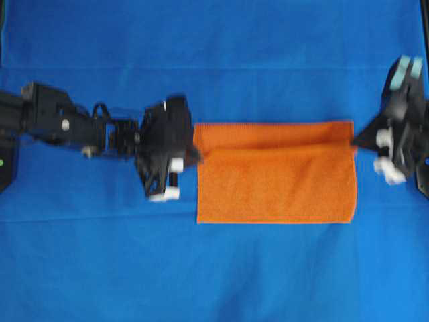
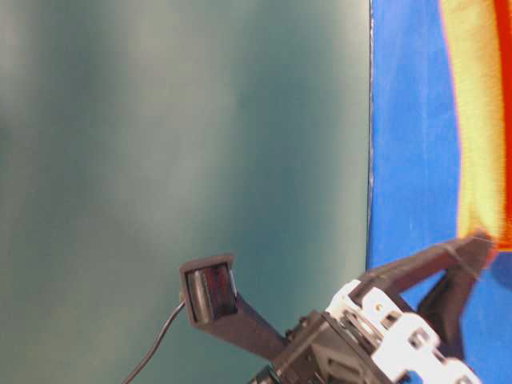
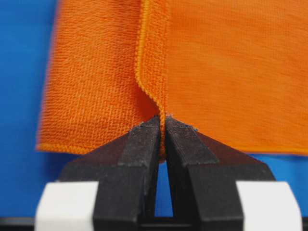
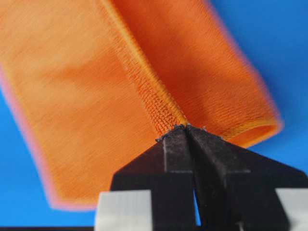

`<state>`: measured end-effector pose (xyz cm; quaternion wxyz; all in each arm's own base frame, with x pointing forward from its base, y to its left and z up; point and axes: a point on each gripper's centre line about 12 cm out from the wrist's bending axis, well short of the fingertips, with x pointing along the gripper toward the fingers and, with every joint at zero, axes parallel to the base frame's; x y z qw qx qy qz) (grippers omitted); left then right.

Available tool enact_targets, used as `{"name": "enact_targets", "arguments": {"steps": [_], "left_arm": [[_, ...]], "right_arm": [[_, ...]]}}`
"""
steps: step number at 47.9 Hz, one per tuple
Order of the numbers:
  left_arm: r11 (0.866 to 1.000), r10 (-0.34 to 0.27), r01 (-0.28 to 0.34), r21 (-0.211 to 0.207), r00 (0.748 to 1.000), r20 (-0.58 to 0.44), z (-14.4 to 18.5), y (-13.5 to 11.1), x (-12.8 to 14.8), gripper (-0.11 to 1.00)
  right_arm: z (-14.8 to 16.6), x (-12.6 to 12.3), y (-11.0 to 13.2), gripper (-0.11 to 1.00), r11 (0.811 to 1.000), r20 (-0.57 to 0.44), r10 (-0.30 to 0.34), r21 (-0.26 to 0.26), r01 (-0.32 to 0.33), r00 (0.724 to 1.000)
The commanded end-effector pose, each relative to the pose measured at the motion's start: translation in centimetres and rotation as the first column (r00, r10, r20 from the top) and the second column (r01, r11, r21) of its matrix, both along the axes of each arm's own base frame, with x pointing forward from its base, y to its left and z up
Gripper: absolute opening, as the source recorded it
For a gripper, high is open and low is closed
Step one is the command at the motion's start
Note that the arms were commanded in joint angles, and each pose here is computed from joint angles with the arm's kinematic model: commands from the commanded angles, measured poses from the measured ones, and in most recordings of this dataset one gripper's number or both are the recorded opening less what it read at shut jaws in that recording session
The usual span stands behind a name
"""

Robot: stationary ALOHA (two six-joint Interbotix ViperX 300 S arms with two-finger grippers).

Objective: Fold the orange towel.
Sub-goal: 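Pull both held corners down toward the bottom edge, folding the towel in half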

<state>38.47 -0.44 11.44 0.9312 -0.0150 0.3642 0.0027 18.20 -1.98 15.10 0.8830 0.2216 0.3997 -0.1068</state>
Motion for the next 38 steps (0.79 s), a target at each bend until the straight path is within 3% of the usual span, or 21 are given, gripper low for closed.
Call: {"name": "enact_targets", "arguments": {"steps": [1,8,17,38], "left_arm": [[0.999,-0.043,0.043,-0.002,0.998,0.037,1.2,-1.7,0.5,0.01],[0.995,-0.095,0.096,-0.009,0.995,0.037,1.2,-4.0,0.6,0.01],[0.991,-0.131,0.131,-0.013,0.991,0.018,0.9,-5.6,0.2,0.01],[0.990,-0.138,0.138,-0.013,0.990,0.001,0.7,-5.8,0.1,0.01]], "right_arm": [[0.3,0.4,1.7,0.01,0.998,0.012,0.054,0.044,-0.054,0.998],[-0.3,0.3,4.2,0.01,0.986,-0.017,0.124,0.110,-0.121,0.992],[-1.1,0.2,6.2,0.01,0.974,-0.069,0.169,0.161,-0.157,0.983],[-2.0,1.0,7.7,0.01,0.967,-0.103,0.209,0.168,-0.190,0.972]]}}
